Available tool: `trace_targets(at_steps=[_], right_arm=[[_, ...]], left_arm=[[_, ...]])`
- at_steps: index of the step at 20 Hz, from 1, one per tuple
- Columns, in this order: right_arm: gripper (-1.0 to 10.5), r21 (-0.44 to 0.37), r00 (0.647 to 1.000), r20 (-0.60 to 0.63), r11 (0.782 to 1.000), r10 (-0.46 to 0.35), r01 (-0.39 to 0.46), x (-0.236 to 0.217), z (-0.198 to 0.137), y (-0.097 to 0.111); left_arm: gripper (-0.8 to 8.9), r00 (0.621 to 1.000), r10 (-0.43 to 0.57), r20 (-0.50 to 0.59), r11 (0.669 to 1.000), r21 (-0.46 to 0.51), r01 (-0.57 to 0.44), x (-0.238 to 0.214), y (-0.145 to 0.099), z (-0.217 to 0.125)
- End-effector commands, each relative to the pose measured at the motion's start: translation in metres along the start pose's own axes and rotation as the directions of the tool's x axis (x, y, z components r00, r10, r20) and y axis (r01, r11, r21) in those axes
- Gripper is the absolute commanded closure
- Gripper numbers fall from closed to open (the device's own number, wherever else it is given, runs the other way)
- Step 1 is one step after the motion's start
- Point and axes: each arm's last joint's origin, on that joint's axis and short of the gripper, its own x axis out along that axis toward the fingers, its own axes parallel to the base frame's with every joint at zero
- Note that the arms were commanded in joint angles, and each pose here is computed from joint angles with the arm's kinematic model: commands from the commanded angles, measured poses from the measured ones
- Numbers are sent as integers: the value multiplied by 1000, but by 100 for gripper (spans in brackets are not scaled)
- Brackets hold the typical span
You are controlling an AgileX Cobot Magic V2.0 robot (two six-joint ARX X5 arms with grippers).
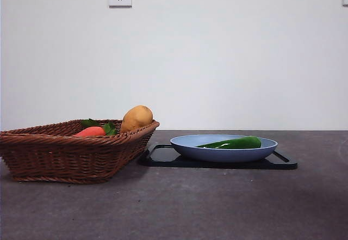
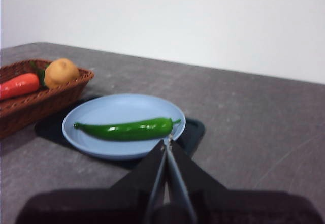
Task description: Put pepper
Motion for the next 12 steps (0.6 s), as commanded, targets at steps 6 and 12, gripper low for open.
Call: trace_targets(at_steps=[6, 12], right_arm=[[943, 44, 995, -97, 999, 8, -3, -5, -12, 3], [943, 48, 995, -98, 999, 11, -6, -5, -12, 3]], left_arm=[[805, 1000, 3, 1, 1000, -10, -3, 1, 0, -2], [805, 1000, 3, 1, 1000, -10, -3, 1, 0, -2]])
